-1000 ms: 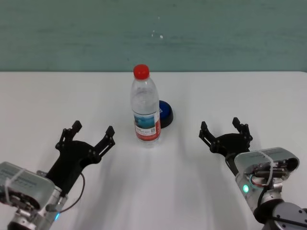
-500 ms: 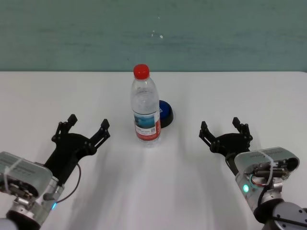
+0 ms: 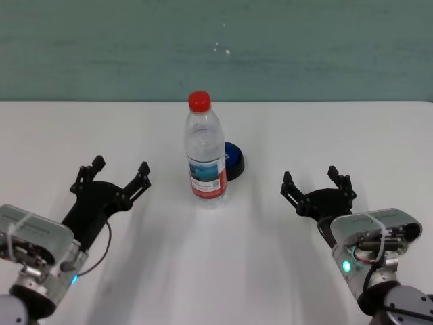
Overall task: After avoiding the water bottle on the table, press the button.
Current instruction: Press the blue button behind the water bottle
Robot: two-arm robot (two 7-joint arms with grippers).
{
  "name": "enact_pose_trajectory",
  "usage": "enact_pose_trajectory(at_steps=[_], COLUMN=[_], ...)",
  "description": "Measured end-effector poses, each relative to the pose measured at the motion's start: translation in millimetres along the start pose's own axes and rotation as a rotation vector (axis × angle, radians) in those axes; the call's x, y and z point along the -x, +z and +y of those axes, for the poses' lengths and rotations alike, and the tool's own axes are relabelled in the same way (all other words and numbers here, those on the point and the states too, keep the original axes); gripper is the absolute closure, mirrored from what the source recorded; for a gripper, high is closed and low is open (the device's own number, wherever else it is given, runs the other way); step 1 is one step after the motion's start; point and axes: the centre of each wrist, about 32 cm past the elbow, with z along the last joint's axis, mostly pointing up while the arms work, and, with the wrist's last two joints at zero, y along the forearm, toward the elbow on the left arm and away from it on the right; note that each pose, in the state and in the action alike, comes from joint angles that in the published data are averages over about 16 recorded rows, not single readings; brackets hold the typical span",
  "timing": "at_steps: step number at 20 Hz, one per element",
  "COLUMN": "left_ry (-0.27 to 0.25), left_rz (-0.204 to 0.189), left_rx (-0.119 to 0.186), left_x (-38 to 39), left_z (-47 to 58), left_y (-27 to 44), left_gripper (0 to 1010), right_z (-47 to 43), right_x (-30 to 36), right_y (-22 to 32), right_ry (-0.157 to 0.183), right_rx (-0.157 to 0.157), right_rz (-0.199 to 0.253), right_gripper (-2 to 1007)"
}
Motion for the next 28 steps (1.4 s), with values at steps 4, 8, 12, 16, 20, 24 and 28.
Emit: enact_pose_trajectory(at_steps=[4,8,12,16,20,24,28], left_ry=[0.000,-0.006,-0.017,-0.032,-0.046,-0.057,-0.065], left_rz=[-0.007,-0.014,-0.022,-0.029,-0.036,-0.043,-0.051], left_rx=[-0.001,0.001,0.004,0.010,0.016,0.021,0.026], left_x=[-5.5,-11.2,-15.9,-18.5,-19.8,-20.1,-19.7], left_z=[-5.9,-11.9,-17.9,-23.6,-29.1,-34.3,-38.8], left_y=[-1.3,-1.5,-0.7,1.0,2.9,4.9,6.5], left_gripper=[0,0,0,0,0,0,0], right_z=[0.0,0.0,0.0,0.0,0.0,0.0,0.0], right_x=[0.0,0.0,0.0,0.0,0.0,0.0,0.0], right_y=[0.0,0.0,0.0,0.0,0.0,0.0,0.0], right_ry=[0.000,0.000,0.000,0.000,0.000,0.000,0.000], right_rx=[0.000,0.000,0.000,0.000,0.000,0.000,0.000], right_rz=[0.000,0.000,0.000,0.000,0.000,0.000,0.000], right_gripper=[1,1,1,1,1,1,1])
